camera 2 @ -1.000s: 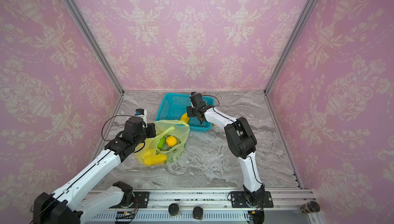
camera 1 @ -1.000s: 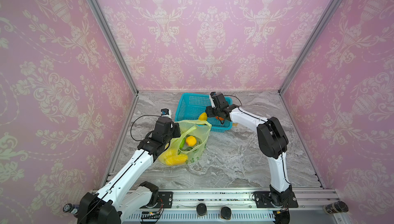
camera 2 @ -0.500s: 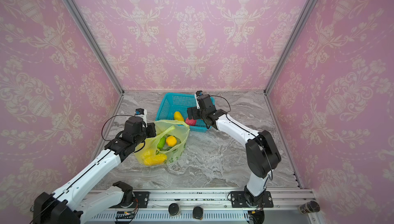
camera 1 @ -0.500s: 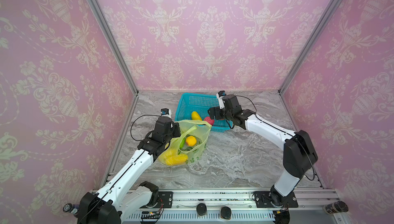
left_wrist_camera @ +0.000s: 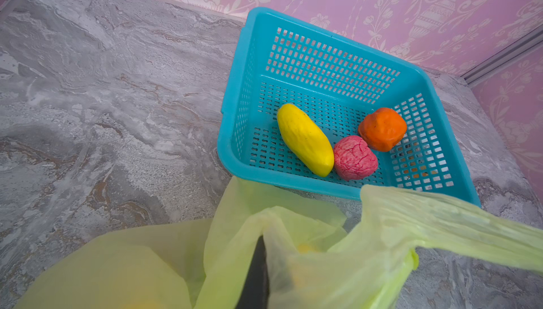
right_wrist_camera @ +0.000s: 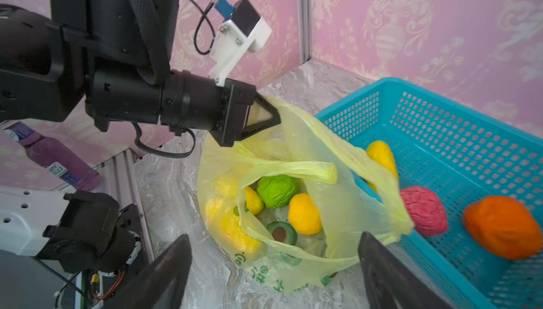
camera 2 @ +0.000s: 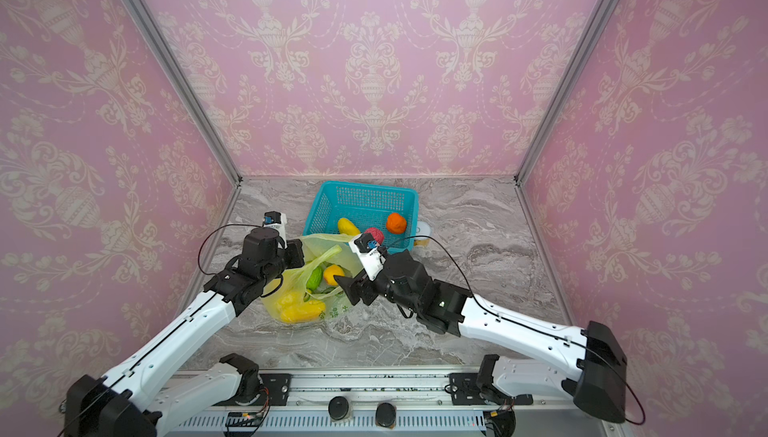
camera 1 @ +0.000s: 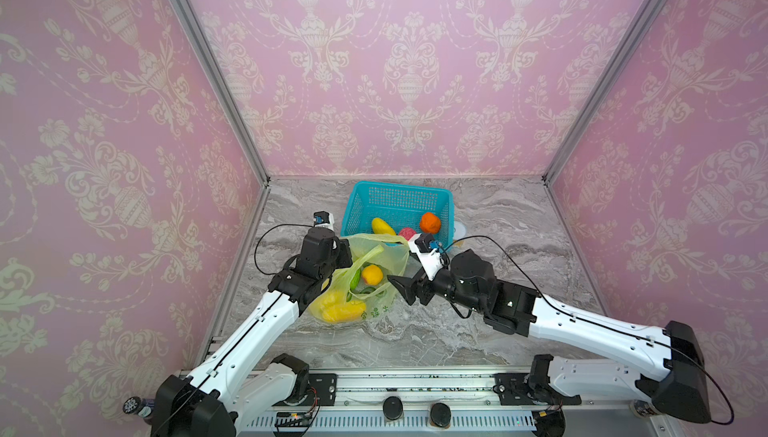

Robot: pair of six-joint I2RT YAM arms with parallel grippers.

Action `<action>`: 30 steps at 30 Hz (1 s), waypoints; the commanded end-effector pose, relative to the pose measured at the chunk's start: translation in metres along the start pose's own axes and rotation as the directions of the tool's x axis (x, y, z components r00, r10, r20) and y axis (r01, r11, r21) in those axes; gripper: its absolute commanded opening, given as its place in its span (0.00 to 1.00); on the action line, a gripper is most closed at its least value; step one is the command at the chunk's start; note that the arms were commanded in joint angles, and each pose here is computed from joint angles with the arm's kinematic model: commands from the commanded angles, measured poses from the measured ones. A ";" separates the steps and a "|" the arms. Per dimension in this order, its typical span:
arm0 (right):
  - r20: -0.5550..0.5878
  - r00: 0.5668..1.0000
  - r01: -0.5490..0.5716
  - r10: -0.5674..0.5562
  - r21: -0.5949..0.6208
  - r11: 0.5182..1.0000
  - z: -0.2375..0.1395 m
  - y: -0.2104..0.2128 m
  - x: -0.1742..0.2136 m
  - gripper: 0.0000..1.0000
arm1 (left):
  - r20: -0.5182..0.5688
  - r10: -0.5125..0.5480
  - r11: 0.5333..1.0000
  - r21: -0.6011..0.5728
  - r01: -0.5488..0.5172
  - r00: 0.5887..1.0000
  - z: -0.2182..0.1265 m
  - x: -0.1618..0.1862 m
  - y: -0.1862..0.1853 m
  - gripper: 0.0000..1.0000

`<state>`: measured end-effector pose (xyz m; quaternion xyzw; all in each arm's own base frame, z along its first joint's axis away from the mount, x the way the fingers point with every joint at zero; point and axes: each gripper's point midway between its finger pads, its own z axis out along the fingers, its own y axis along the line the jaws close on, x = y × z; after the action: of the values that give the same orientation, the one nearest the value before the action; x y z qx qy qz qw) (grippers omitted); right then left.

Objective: Untie the knot of the plastic bag and take out the fruit
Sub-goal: 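Move the right gripper back from the basket into the bag mouth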

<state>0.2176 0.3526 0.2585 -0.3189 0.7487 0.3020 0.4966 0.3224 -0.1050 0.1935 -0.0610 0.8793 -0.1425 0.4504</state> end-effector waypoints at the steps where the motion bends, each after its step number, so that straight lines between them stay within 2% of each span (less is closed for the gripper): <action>1: -0.073 0.997 -0.014 0.014 -0.005 1.000 0.039 0.010 0.023 1.00 | -0.001 0.011 1.000 0.008 -0.011 1.000 -0.001 0.002 0.000 0.00; 6: -0.160 0.985 -0.061 0.061 0.000 0.998 0.100 0.016 0.051 1.00 | 0.015 0.013 1.000 0.002 -0.013 1.000 -0.006 -0.001 0.001 0.00; 12: -0.207 0.974 -0.105 0.096 -0.035 0.994 0.158 0.031 0.058 0.91 | 0.021 0.014 1.000 -0.001 -0.014 1.000 -0.008 -0.003 0.002 0.00; 15: -0.221 0.970 -0.121 0.096 -0.101 0.988 0.171 0.045 0.058 0.74 | 0.022 0.015 1.000 -0.004 -0.015 1.000 -0.009 -0.003 0.002 0.00; 18: -0.236 0.969 -0.121 0.074 -0.194 0.973 0.171 0.064 0.060 0.45 | 0.027 0.015 1.000 -0.005 -0.015 1.000 -0.010 -0.004 0.003 0.00; 20: -0.240 0.970 -0.098 0.042 -0.227 0.969 0.164 0.075 0.063 0.20 | 0.024 0.015 1.000 -0.006 -0.015 1.000 -0.010 -0.003 0.003 0.00; 21: -0.240 0.971 -0.081 0.022 -0.239 0.968 0.158 0.080 0.066 0.12 | 0.021 0.014 1.000 -0.010 -0.014 1.000 -0.009 -0.002 0.004 0.00; 24: -0.219 0.975 -0.031 -0.032 -0.280 0.960 0.137 0.095 0.073 0.01 | 0.018 0.015 0.999 -0.039 -0.014 1.000 -0.009 -0.002 0.009 0.00; 30: -0.179 0.964 0.111 -0.199 -0.408 0.906 0.084 0.132 0.110 0.01 | 0.016 0.011 0.993 -0.117 -0.009 1.000 -0.010 -0.002 0.022 0.00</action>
<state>0.1797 0.4630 0.1164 -0.4214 0.7776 0.3253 0.3344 0.3166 -0.0910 0.1969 -0.0742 0.8788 -0.1160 0.4568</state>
